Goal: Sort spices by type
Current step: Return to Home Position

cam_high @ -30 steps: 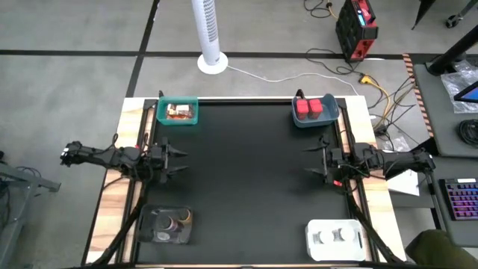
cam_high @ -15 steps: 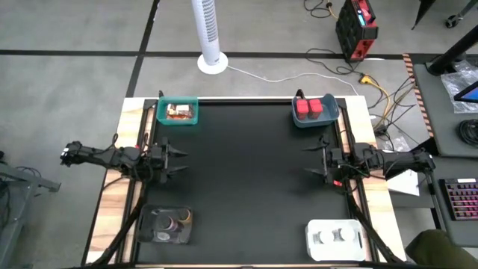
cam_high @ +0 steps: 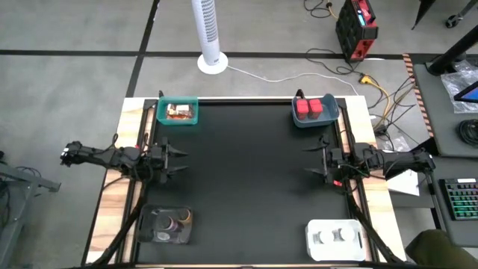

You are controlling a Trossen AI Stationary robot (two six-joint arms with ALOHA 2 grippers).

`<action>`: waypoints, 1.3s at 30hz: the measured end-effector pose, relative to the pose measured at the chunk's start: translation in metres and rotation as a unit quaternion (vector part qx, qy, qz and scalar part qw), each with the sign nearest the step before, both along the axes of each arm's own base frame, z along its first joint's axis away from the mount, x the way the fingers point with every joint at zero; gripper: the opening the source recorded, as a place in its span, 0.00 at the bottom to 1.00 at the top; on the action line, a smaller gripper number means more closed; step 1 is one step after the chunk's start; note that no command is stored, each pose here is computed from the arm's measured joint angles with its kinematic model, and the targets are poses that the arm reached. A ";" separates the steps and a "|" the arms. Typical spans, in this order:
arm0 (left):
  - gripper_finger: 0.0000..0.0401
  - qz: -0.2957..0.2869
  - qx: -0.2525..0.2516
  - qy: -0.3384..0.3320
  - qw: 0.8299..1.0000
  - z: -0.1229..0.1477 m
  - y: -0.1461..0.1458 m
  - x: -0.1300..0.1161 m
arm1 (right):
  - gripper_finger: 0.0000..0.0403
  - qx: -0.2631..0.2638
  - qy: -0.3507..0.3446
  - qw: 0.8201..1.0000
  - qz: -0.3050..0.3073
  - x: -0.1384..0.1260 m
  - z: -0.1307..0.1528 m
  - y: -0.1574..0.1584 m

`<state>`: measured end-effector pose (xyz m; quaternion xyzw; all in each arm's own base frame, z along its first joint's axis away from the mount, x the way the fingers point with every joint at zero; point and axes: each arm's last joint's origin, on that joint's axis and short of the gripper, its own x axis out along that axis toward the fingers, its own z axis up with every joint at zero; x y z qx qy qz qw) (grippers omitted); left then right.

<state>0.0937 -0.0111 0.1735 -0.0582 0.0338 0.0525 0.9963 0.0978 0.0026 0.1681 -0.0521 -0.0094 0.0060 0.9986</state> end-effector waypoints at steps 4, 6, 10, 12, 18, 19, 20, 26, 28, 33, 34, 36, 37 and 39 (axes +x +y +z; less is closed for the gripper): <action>0.58 0.000 0.000 0.000 1.000 0.000 0.000 0.000 | 0.82 0.000 0.000 1.000 0.000 0.000 0.000 0.000; 0.58 0.000 0.000 0.000 1.000 0.000 0.000 0.000 | 0.83 0.000 0.000 1.000 0.000 0.000 0.000 0.000; 0.58 0.000 0.000 0.000 1.000 0.000 0.000 0.000 | 0.85 0.000 0.000 1.000 0.000 0.000 0.000 0.000; 0.58 0.000 0.000 0.000 1.000 0.000 0.000 0.000 | 0.86 0.000 0.000 1.000 0.000 0.000 0.000 0.000; 0.58 0.000 0.000 0.000 1.000 0.000 0.000 0.000 | 0.87 0.000 0.000 1.000 0.000 0.000 0.000 0.000; 0.58 0.000 0.000 0.000 1.000 0.000 0.000 0.000 | 0.87 0.000 0.000 1.000 0.000 0.000 0.000 0.000; 0.58 0.000 0.000 0.000 1.000 0.000 0.000 0.000 | 0.88 0.000 0.000 1.000 0.000 0.000 0.000 0.000; 0.58 0.000 0.000 0.000 1.000 0.000 0.000 0.000 | 0.88 0.000 0.000 1.000 0.000 0.000 0.000 0.000; 0.58 0.000 0.000 0.000 1.000 0.000 0.000 0.000 | 0.87 0.000 0.000 1.000 0.000 0.000 0.000 0.000; 0.58 0.000 0.000 0.000 1.000 0.000 0.000 0.000 | 0.88 0.000 0.000 1.000 0.000 0.000 0.000 0.000; 0.58 0.000 0.000 0.000 1.000 0.000 0.000 0.000 | 0.88 0.000 0.000 1.000 0.000 0.000 0.000 0.000; 0.58 0.000 0.000 0.000 1.000 0.000 0.000 0.000 | 0.88 0.000 0.000 1.000 0.000 0.000 0.000 0.000; 0.58 0.000 0.000 0.000 1.000 0.000 0.000 0.000 | 0.88 0.000 0.000 1.000 0.000 0.000 0.000 0.000; 0.58 0.000 0.000 0.000 1.000 0.000 0.000 0.000 | 0.88 0.000 0.000 1.000 0.000 0.000 0.000 0.000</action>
